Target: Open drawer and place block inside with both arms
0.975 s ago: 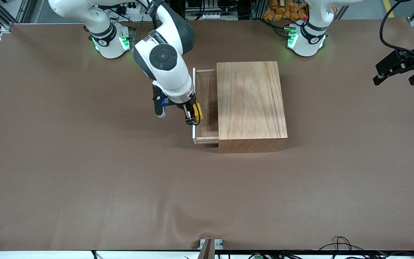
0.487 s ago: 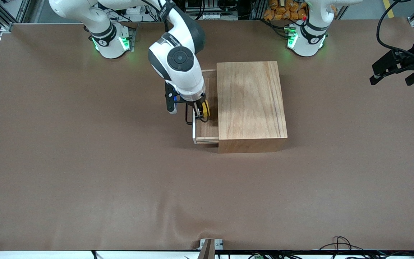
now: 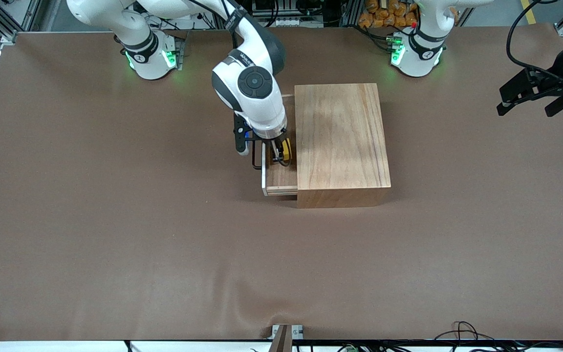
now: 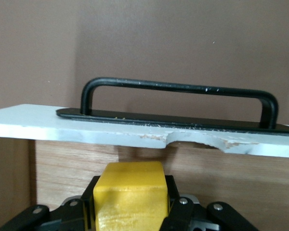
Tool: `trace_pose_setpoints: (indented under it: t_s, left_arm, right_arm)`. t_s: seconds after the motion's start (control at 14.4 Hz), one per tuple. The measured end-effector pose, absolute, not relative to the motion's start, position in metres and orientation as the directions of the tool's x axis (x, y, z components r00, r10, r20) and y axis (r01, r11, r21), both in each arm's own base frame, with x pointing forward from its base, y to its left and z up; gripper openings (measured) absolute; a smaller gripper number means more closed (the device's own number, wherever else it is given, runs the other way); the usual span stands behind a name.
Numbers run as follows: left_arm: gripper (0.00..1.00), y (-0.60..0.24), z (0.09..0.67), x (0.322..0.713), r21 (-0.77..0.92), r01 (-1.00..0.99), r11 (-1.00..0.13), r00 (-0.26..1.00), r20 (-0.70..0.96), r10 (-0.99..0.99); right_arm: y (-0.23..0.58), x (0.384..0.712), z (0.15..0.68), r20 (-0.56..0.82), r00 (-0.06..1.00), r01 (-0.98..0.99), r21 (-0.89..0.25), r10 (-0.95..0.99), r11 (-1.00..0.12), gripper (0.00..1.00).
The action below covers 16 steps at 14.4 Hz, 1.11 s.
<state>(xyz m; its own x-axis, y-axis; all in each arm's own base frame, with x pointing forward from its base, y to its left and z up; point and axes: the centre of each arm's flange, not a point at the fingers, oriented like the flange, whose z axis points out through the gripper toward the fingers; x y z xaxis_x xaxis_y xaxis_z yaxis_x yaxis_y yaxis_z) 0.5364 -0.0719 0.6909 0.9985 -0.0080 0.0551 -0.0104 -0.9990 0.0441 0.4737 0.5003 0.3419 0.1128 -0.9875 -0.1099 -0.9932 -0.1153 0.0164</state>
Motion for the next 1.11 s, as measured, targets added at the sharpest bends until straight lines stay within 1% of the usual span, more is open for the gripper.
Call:
trace_pose_setpoints:
  t_s: [0.28, 0.35, 0.42, 0.63, 0.84, 1.11]
  left_arm:
    - [1.00, -0.072, 0.690, 0.536, 0.044, -0.011, -0.999, 0.999, 0.054, -0.008]
    - [1.00, -0.072, 0.690, 0.536, 0.044, -0.011, -0.999, 0.999, 0.053, -0.009]
    - [1.00, -0.072, 0.690, 0.536, 0.044, -0.011, -0.999, 0.999, 0.053, -0.009]
    - [1.00, -0.072, 0.690, 0.536, 0.044, -0.011, -0.999, 0.999, 0.052, -0.009]
    - [1.00, -0.072, 0.690, 0.536, 0.044, -0.011, -0.999, 0.999, 0.052, -0.008]
    - [1.00, -0.073, 0.690, 0.536, 0.043, -0.011, -0.999, 0.999, 0.049, -0.009]
  right_arm:
    - [0.506, 0.468, 0.335, -0.105, 0.118, -0.992, 0.023, -0.987, -0.121, 0.56]
    - [0.506, 0.468, 0.335, -0.105, 0.117, -0.992, 0.023, -0.988, -0.120, 0.61]
    - [0.506, 0.468, 0.335, -0.105, 0.117, -0.993, 0.022, -0.988, -0.120, 0.72]
    - [0.507, 0.469, 0.338, -0.109, 0.116, -0.993, 0.018, -0.987, -0.119, 0.99]
    - [0.507, 0.477, 0.355, -0.114, 0.109, -0.994, 0.007, -0.987, -0.110, 1.00]
    - [0.490, 0.504, 0.412, -0.105, 0.075, -0.997, 0.021, -0.992, -0.078, 1.00]
